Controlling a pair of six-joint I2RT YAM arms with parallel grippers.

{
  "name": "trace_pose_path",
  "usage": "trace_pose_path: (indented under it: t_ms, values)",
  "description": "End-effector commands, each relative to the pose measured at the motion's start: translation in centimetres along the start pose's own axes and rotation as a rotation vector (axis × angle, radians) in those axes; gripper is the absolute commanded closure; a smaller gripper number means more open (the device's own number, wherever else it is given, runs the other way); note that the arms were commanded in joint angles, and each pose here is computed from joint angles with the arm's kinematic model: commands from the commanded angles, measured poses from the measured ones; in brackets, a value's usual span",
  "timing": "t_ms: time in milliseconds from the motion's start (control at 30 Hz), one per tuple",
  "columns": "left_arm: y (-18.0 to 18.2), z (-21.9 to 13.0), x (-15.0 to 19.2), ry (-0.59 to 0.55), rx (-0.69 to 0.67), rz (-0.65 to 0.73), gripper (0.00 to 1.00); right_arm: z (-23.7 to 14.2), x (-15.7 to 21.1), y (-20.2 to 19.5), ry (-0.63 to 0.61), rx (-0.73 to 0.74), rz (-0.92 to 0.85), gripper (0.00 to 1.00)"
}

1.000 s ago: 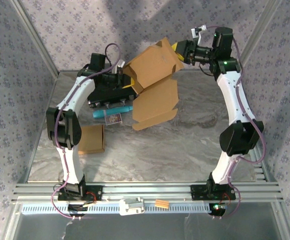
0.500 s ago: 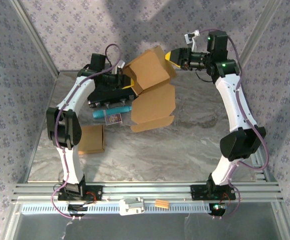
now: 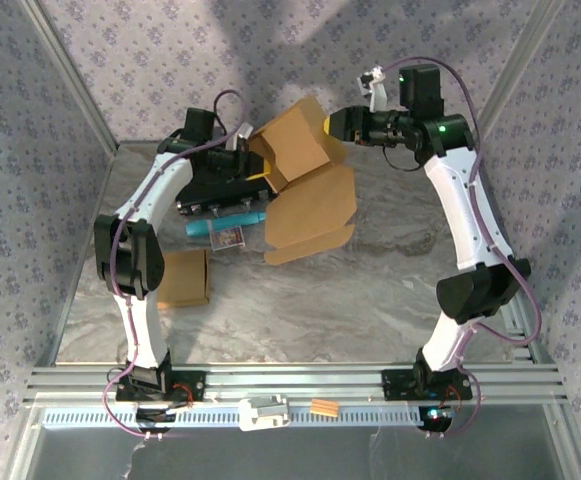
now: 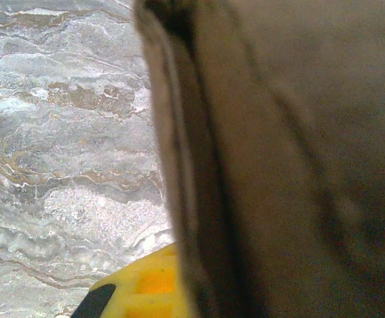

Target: Fold the paper box

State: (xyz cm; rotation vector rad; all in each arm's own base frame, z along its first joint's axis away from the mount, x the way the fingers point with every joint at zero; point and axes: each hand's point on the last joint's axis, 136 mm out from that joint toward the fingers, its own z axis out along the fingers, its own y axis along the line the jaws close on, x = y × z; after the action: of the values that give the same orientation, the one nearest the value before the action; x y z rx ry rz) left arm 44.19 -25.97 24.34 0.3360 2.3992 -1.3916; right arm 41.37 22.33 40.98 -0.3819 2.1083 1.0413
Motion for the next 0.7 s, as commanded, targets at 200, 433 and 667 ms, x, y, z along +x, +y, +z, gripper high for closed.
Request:
trace_pose_path:
  t_ms: [200, 433, 667]
  values:
    - [-2.7, -0.7, 0.7, 0.007, 0.003, 0.078, 1.0, 0.6, 0.8, -1.3, 0.044, 0.22, -0.149, 0.51]
    - [-3.1, -1.0, 1.3, 0.016, -0.005, 0.077, 1.0, 0.7, 1.7, -3.2, 0.08, 0.348, -0.199, 0.5]
    - [-3.5, -1.0, 1.9, 0.03, -0.013, 0.091, 1.0, 1.3, 2.7, -5.3, 0.129, 0.524, -0.277, 0.48]
